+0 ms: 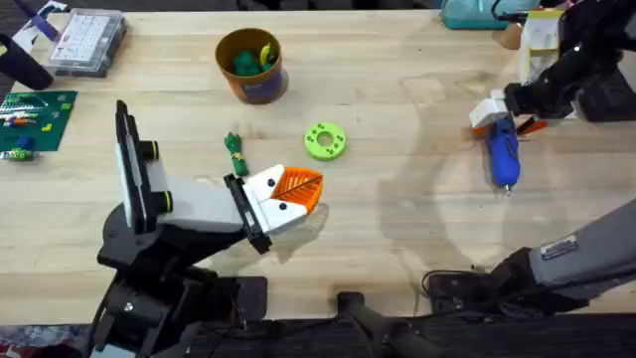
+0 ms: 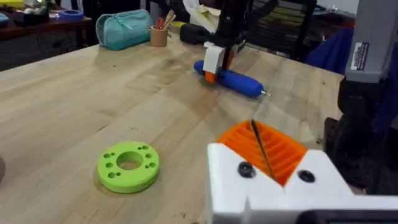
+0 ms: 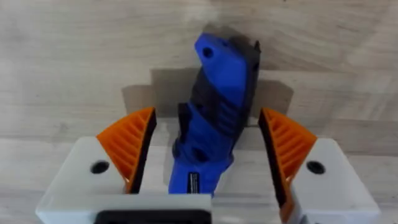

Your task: Pick up the gripper from the table and insert it into the empty holder that is missing its gripper. Then pick up a screw, insert it into the mounting hole, and use the screwdriver to tighten it. Finally, clean up the table by picking up the vegetable and placing it into the bucket.

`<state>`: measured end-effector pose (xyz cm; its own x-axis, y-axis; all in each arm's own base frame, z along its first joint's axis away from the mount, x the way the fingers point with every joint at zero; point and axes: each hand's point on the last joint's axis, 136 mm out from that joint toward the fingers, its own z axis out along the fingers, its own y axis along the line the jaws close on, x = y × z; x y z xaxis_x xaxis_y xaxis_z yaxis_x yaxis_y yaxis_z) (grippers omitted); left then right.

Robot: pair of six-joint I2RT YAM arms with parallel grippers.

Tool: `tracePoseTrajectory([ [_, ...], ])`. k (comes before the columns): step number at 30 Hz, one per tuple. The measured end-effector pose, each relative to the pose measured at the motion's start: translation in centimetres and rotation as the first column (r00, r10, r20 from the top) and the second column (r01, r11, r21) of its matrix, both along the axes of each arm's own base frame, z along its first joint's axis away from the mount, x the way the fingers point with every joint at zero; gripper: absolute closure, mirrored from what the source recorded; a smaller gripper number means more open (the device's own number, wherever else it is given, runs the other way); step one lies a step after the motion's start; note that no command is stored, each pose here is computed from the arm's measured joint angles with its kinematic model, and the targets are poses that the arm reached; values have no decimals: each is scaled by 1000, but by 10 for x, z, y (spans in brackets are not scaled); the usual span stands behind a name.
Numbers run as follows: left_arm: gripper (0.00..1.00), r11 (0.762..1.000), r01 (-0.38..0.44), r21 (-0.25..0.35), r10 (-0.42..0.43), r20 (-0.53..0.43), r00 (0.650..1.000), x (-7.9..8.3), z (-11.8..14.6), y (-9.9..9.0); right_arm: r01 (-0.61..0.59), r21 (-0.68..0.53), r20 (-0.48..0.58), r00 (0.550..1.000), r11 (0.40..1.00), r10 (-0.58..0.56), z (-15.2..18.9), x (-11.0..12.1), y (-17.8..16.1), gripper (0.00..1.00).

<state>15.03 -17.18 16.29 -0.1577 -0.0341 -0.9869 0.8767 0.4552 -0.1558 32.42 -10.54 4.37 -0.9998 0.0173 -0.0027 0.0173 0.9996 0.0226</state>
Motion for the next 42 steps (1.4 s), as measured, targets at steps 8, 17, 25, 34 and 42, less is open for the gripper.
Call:
tracePoseTrajectory([
  [8,982,1000,0,0,0,0,1000,0,0,0,68,-6,11,998,998,-68,-8,7,-3,12],
  [17,981,1000,0,0,0,0,1000,0,0,0,75,-27,14,997,997,-74,-11,9,-8,953],
  [25,983,1000,0,0,0,0,1000,0,0,0,76,-26,12,997,997,-76,-12,9,-8,975],
  [34,982,1000,0,0,0,-1,1000,0,0,0,74,-10,-10,997,997,-75,-2,-1,-3,975],
  [42,983,1000,0,0,0,-1,1000,0,0,0,77,-38,187,980,996,-69,70,20,-6,975],
])
